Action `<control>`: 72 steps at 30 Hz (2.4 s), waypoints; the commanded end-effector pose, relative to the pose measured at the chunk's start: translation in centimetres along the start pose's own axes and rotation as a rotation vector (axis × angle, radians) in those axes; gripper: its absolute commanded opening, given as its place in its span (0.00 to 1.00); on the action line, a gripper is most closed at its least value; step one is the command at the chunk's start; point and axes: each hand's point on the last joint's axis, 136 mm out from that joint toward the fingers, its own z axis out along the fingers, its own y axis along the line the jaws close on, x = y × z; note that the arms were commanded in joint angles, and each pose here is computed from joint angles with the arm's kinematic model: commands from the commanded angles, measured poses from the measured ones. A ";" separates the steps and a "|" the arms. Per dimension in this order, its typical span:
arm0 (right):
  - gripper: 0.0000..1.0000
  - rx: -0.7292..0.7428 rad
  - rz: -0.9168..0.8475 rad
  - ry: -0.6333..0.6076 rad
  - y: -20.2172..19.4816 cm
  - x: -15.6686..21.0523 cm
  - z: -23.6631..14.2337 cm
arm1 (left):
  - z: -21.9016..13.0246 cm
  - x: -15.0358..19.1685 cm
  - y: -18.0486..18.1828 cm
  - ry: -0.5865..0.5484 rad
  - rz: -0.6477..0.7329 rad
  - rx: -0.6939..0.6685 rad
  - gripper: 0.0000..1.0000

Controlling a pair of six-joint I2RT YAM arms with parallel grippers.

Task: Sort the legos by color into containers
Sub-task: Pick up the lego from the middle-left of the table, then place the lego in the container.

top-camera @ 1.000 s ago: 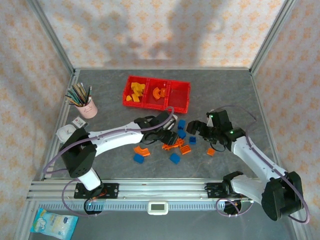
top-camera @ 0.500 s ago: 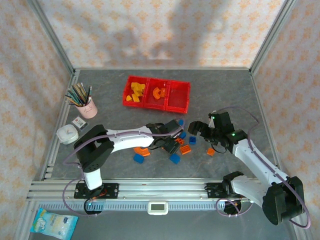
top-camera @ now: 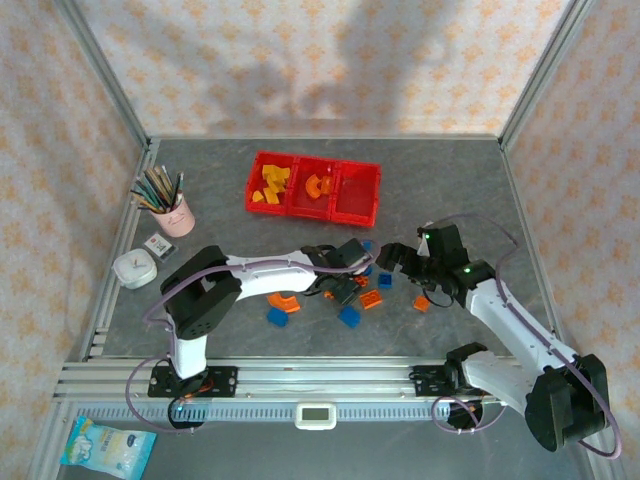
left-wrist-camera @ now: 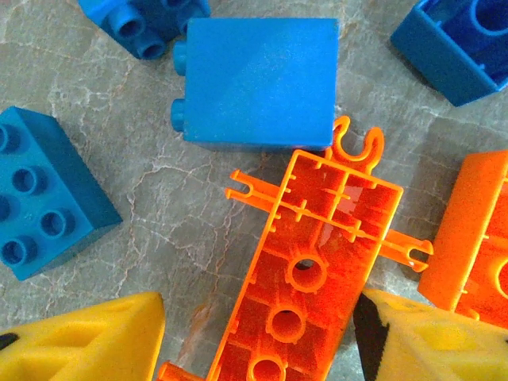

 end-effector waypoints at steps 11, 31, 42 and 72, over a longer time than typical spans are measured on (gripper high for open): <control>1.00 0.016 0.012 -0.023 -0.5 -0.3 -0.1 | 1.4 0.6 -1.1 0.044 0.086 0.024 0.58; 1.00 -0.092 -0.036 -0.073 3.7 -3.0 -2.1 | -6.6 -2.3 2.4 -0.165 -0.117 -0.044 0.34; 1.00 -0.209 -0.040 -0.122 8.1 -7.3 -1.3 | -11.6 -9.6 18.2 -0.363 -0.606 -0.250 0.33; 1.00 -0.043 -0.049 -0.127 5.6 -7.9 -1.5 | -9.2 -15.3 20.4 -0.330 -0.629 -0.221 0.64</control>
